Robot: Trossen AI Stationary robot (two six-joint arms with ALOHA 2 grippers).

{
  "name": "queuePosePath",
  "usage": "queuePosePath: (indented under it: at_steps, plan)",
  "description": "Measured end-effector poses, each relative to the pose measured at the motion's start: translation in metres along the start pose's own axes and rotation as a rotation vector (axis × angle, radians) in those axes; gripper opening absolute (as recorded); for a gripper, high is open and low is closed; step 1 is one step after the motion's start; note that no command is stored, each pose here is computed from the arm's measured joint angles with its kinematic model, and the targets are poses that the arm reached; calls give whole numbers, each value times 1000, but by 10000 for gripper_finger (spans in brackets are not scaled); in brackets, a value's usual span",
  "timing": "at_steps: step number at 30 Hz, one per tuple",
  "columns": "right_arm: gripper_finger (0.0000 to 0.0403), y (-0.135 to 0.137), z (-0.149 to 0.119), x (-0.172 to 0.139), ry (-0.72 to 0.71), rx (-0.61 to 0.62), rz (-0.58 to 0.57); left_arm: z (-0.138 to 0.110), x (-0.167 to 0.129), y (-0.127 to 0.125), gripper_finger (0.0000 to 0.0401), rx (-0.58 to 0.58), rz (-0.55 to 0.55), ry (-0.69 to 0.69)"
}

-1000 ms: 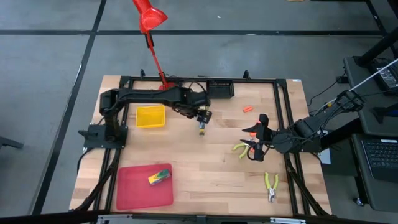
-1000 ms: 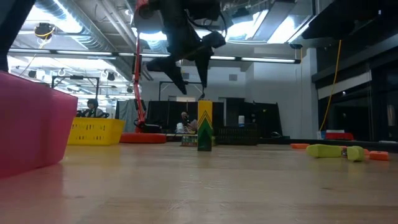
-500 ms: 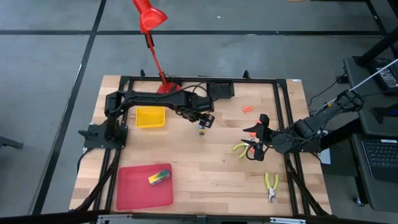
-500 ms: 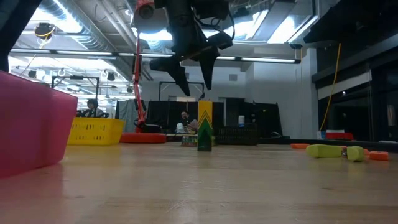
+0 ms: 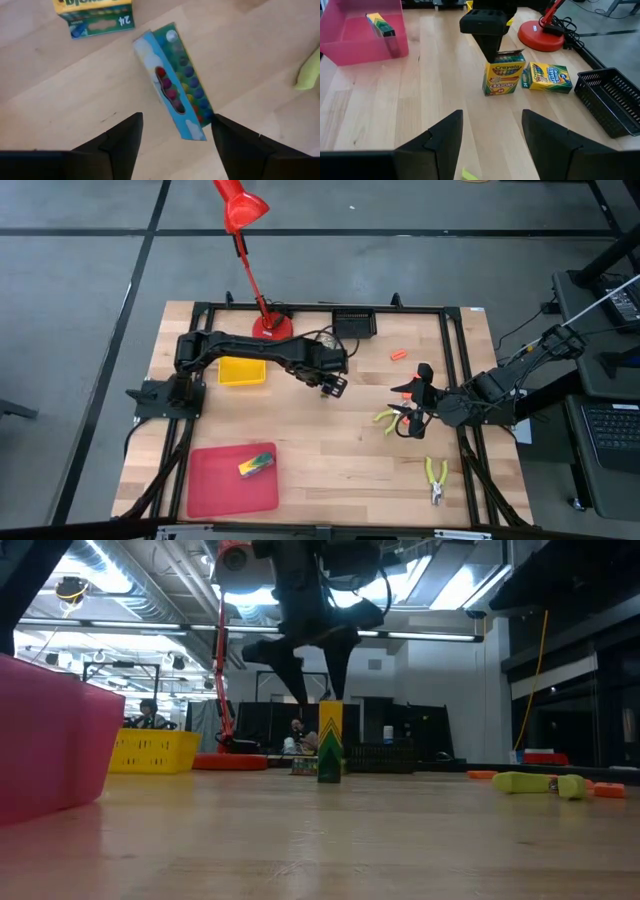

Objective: Pick & Place School Supplies
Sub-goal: Put the bottom crayon box into the pink bin

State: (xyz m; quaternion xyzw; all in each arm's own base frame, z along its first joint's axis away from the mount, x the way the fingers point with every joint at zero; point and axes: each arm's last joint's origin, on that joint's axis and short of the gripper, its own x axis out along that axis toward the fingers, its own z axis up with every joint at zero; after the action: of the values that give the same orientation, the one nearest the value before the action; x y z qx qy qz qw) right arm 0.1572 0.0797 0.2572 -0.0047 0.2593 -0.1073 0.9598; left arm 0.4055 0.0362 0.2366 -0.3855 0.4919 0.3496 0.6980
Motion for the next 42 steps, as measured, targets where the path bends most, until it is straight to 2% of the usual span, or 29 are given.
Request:
queuePosePath:
  at_steps: [4, 12, 18, 23, 29, 34, 42]
  plan:
    - [208, 0, 0, 0, 3, -3, -1, 1, 0, 0, 178, 1, 2, -8]
    - [208, 0, -1, 0, 6, -4, -2, 3, 0, -1, 16, 68, -2, -44]
    - [208, -1, -2, 0, 20, 0, -4, -4, -5, -1, 3, 141, 45, -76]
    - [208, -2, -5, 0, 40, 17, -12, -20, -39, -2, 3, 197, 34, -139]
    - [208, 2, -6, -3, 29, 11, -2, -70, -86, -4, 3, 198, 5, -135]
    - [208, 5, -6, -7, 6, 15, -10, -135, -115, -4, 2, 199, 22, -103]
    - [208, 9, -2, -9, -50, 47, 0, -240, -144, -3, 2, 145, -75, -70]
